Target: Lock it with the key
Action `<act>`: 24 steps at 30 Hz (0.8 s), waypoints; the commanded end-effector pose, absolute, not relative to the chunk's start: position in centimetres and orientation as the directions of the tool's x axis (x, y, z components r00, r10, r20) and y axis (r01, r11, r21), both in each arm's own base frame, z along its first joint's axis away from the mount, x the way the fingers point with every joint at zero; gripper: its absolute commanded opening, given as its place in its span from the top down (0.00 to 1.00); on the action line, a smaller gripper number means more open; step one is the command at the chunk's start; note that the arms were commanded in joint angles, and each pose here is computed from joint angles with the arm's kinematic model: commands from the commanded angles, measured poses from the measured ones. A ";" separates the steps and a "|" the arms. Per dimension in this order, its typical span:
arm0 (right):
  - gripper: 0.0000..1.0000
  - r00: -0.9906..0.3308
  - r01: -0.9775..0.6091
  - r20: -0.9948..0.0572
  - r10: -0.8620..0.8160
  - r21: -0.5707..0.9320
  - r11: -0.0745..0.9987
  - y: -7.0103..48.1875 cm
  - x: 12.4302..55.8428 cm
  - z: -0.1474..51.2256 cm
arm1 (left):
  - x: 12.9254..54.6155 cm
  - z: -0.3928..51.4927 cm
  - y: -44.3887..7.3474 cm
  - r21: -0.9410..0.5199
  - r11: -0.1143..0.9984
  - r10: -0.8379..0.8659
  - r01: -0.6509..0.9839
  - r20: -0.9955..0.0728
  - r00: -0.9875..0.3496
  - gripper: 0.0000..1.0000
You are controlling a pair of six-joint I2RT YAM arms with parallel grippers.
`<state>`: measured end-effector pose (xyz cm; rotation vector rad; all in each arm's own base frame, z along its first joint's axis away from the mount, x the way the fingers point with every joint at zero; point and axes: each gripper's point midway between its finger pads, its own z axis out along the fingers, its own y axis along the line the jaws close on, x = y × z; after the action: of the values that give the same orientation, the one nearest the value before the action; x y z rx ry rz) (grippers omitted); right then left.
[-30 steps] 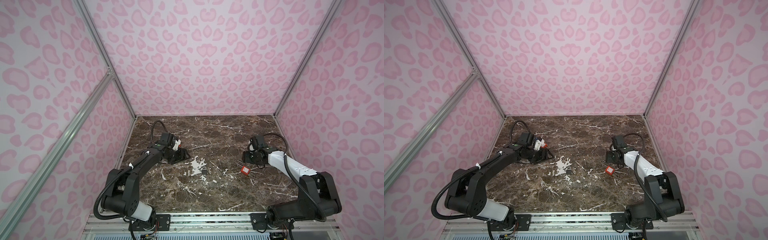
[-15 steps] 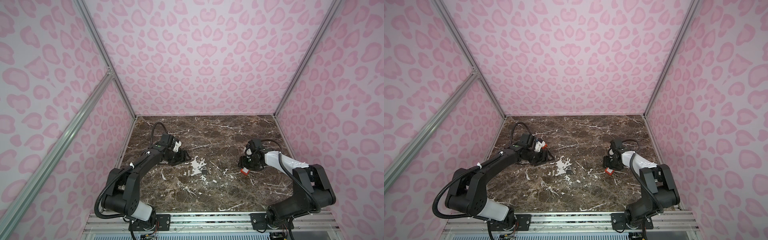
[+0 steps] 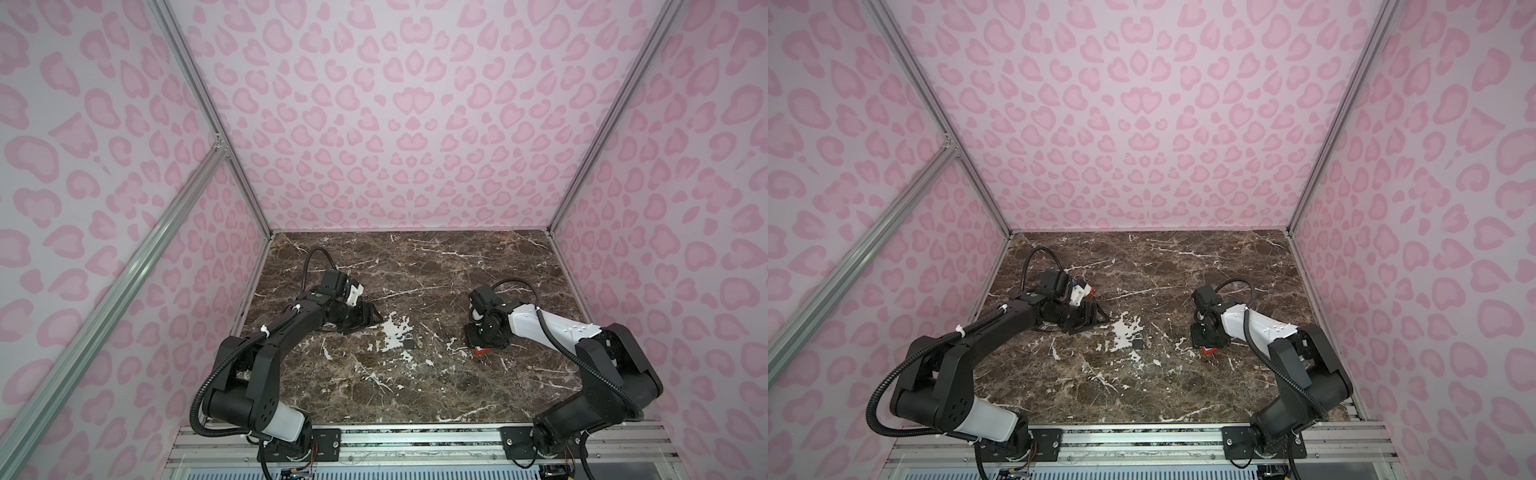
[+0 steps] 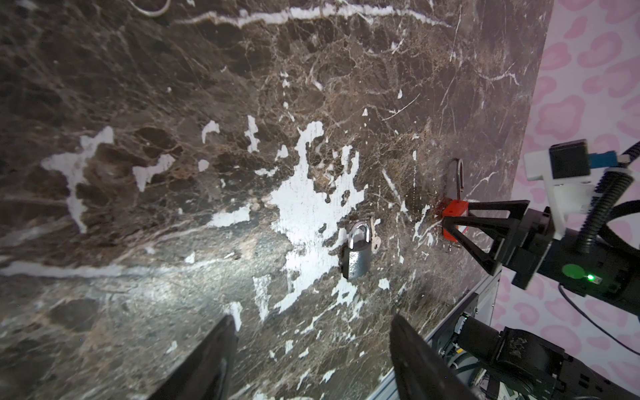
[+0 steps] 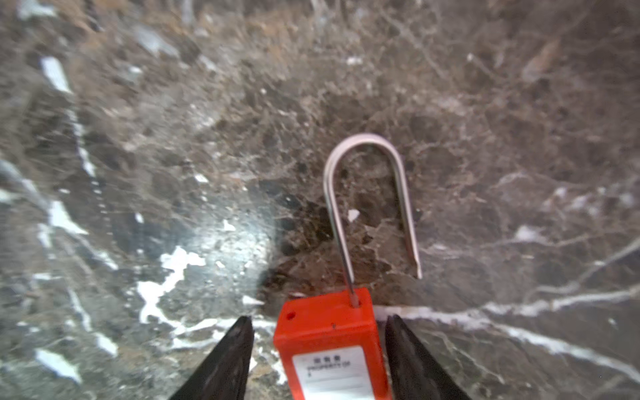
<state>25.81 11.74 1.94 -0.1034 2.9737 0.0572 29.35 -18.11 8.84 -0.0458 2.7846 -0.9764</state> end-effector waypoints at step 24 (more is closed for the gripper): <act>0.47 -0.969 -0.186 -0.156 -0.190 -0.042 0.982 11.4 24.2 1.4 | 29.0 10.8 -22.4 -0.686 0.723 -0.070 0.078 -0.186 -0.980 0.29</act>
<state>24.45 11.34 1.66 -0.2541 2.9642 -0.0491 28.27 -21.71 9.84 -0.0023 2.7730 -1.0893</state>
